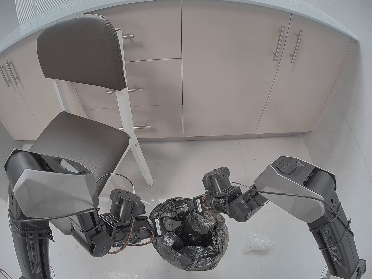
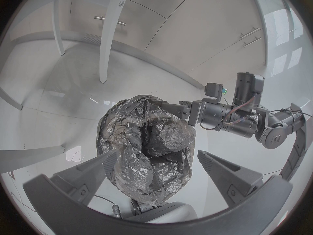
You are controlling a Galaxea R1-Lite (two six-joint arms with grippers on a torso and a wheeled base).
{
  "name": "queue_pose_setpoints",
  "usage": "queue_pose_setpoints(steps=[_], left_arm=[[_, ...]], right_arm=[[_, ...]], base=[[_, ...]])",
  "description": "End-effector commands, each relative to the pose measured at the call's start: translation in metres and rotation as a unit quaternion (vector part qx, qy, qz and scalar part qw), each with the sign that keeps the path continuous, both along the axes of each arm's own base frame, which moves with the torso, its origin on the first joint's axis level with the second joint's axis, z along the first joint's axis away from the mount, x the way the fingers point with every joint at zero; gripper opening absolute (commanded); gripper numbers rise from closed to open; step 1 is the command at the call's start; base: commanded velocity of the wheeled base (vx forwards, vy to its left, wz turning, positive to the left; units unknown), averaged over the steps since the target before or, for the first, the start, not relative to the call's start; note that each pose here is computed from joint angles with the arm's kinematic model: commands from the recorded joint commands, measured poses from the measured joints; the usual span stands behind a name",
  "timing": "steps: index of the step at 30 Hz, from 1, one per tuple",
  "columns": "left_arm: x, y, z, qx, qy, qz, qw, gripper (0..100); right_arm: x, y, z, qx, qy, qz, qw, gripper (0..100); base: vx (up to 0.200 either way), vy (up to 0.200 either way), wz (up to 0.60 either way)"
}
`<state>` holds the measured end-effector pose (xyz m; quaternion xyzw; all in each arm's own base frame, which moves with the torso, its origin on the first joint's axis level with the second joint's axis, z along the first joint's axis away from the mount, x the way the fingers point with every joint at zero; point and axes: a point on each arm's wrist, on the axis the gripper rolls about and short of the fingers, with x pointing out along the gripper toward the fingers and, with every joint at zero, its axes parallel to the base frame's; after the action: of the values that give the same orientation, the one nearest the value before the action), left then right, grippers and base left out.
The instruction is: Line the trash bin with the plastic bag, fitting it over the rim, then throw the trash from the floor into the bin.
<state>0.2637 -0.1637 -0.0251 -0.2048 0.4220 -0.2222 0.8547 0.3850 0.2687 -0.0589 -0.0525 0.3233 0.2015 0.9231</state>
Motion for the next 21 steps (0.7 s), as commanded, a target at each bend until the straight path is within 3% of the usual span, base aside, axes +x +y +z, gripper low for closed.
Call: queue_pose_setpoints(steps=[1, 15, 21], left_arm=[[-0.001, -0.002, -0.003, 0.002, -0.001, 0.001, 1.0000, 100], [-0.001, -0.001, -0.003, 0.001, -0.001, 0.001, 1.0000, 100], [-0.001, -0.001, -0.003, 0.001, -0.002, 0.001, 1.0000, 100]], right_arm=[[0.015, -0.002, 0.003, 0.027, 0.007, -0.029, 0.9992, 100], [0.032, -0.023, 0.007, 0.022, 0.022, -0.067, 0.9973, 100], [-0.009, -0.035, 0.028, 0.008, 0.049, -0.052, 0.9974, 100]], base=[[0.000, 0.000, 0.00], [0.000, 0.000, 0.00], [0.000, 0.000, 0.00]])
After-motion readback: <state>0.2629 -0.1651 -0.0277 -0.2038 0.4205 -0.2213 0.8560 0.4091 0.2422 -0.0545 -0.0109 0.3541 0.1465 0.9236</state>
